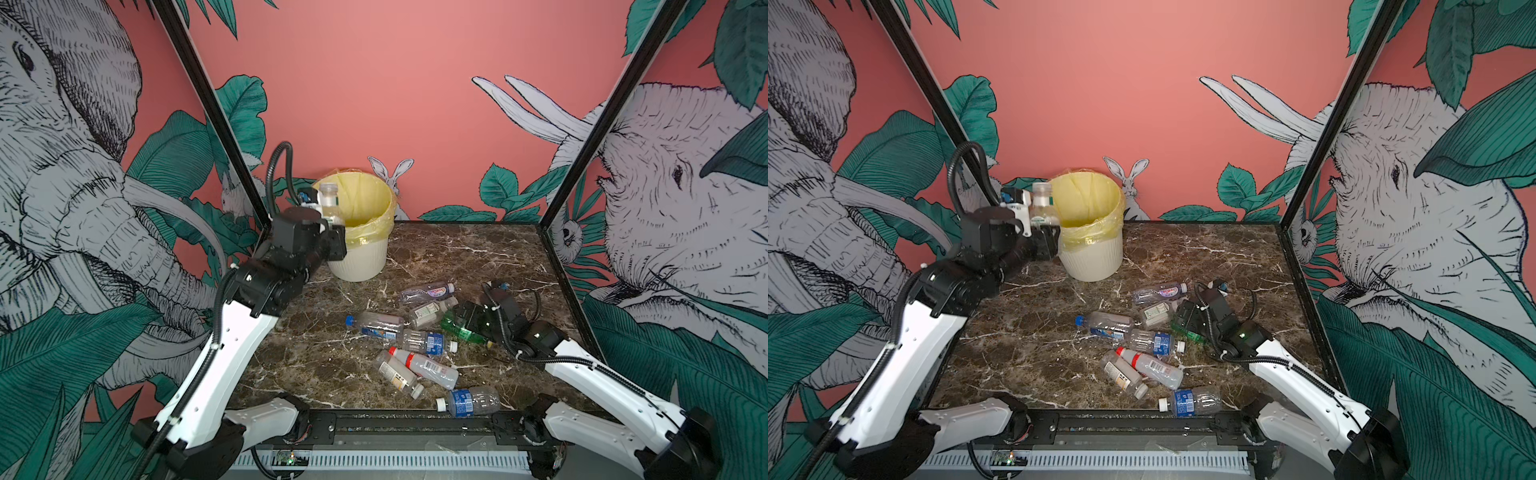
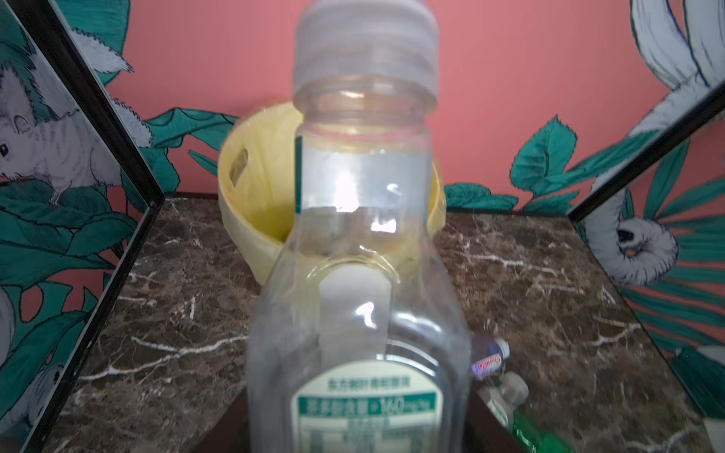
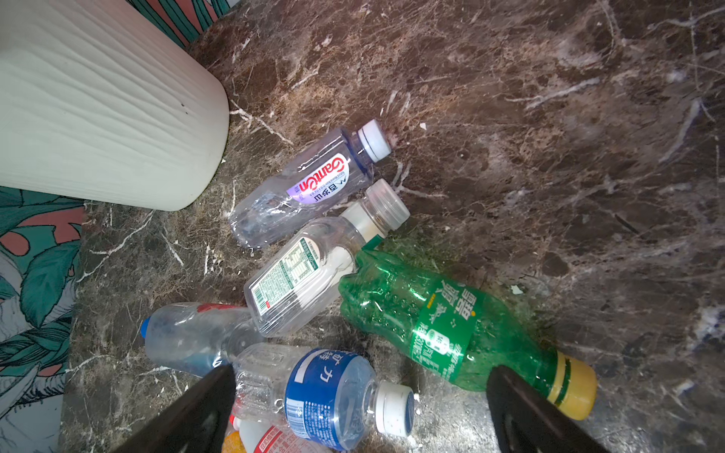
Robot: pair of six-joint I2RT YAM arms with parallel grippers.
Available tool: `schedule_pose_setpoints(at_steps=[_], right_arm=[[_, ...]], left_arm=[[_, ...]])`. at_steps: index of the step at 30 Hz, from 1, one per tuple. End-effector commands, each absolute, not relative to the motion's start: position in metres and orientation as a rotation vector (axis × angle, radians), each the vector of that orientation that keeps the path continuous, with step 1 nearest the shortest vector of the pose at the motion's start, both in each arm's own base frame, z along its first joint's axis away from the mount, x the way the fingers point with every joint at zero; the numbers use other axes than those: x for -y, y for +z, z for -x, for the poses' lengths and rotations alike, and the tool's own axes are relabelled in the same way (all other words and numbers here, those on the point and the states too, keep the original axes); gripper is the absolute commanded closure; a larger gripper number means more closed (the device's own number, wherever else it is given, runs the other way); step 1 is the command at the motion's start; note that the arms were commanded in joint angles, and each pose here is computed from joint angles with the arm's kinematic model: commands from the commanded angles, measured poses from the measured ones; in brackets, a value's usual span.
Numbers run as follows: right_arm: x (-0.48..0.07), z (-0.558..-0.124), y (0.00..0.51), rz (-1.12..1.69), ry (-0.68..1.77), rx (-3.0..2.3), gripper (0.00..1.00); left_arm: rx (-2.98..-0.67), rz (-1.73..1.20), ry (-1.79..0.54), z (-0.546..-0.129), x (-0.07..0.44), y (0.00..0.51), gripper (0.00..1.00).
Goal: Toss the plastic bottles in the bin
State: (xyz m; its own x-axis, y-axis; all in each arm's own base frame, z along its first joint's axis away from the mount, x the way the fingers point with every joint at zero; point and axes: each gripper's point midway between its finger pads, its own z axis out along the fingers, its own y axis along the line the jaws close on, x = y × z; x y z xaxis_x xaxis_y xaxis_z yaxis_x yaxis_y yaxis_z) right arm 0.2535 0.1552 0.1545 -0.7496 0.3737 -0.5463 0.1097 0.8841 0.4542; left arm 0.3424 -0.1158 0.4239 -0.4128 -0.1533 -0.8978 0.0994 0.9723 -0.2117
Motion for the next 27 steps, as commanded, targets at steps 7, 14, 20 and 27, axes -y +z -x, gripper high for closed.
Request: schedule_pose_setpoints(at_steps=[7, 14, 20, 27], right_arm=[[-0.138, -0.242, 0.162, -0.353, 0.523, -2.387, 0.01], [-0.115, -0.228, 0.174, -0.372, 0.478, -2.340, 0.01], [-0.106, -0.215, 0.170, -0.432, 0.484, -2.360, 0.01], [-0.091, -0.203, 0.163, -0.551, 0.447, -2.374, 0.01]], left_arm=[[-2.055, 0.078, -0.562, -0.469, 0.136, 0.447, 0.00], [-1.946, 0.063, -0.695, -0.441, 0.142, 0.486, 0.01], [-1.955, 0.008, -0.891, -0.398, 0.168, 0.468, 0.01], [-2.019, -0.112, -0.845, -0.360, 0.181, 0.446, 0.01]])
